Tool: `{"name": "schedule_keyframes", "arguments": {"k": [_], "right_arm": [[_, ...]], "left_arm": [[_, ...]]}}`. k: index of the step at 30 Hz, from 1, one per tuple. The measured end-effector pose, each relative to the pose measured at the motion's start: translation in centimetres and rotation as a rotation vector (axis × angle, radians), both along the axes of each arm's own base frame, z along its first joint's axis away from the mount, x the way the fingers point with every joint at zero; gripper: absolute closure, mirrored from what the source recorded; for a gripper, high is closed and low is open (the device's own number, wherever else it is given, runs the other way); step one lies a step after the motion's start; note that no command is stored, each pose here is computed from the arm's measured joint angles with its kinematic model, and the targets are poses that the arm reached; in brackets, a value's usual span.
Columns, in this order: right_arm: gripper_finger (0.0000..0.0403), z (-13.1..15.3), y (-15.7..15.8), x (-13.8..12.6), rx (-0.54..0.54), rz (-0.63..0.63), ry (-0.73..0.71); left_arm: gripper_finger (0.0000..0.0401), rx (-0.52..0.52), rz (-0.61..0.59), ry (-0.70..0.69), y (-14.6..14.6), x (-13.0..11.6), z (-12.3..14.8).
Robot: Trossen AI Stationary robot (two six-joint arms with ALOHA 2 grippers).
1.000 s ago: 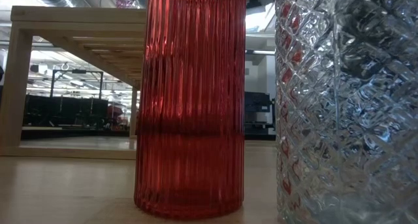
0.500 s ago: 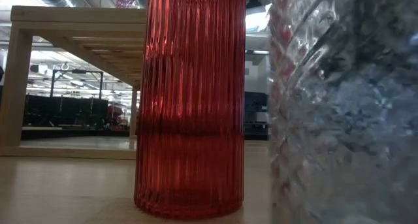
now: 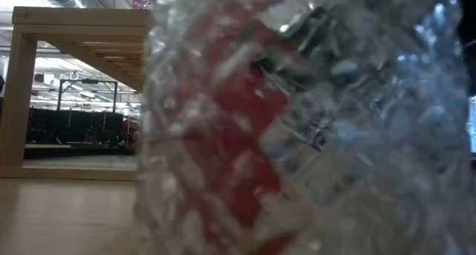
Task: Sort vases onto shelf
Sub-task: Put the transparent vase on the shelf
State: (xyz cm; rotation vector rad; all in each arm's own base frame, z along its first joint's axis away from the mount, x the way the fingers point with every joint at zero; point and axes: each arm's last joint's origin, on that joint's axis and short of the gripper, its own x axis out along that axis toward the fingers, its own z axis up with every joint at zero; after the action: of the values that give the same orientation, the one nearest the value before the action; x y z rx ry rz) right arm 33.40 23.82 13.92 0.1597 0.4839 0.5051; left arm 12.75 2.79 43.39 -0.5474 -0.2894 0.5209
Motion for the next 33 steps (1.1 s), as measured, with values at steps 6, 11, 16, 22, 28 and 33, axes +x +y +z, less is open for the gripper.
{"name": "schedule_keyframes", "arguments": {"k": [6, 11, 16, 22, 28, 33], "right_arm": [[0.0157, -0.2, 0.7, 0.5, 0.012, -0.016, 0.01], [0.0157, 0.1, 0.9, 1.0, 0.0, -0.042, -0.012], [0.0157, 0.2, 1.0, 1.2, -0.035, -0.039, -0.041], [0.0157, 0.2, 0.8, 1.3, -0.069, -0.081, -0.063], [0.0157, -0.1, 0.6, 1.3, -0.087, -0.131, -0.036], [0.0157, -0.7, 0.3, 1.2, -0.106, -0.192, 0.026]], "left_arm": [[0.0126, 0.0, 0.0, 0.0, 0.0, 0.0, 0.0], [0.0126, 0.0, 0.0, 0.0, 0.0, 0.0, 0.0], [0.0126, 0.0, 0.0, 0.0, 0.0, 0.0, 0.0], [0.0126, 0.0, 0.0, 0.0, 0.0, 0.0, 0.0], [0.0126, 0.0, 0.0, 0.0, 0.0, 0.0, 0.0], [0.0126, 0.0, 0.0, 0.0, 0.0, 0.0, 0.0]]}}
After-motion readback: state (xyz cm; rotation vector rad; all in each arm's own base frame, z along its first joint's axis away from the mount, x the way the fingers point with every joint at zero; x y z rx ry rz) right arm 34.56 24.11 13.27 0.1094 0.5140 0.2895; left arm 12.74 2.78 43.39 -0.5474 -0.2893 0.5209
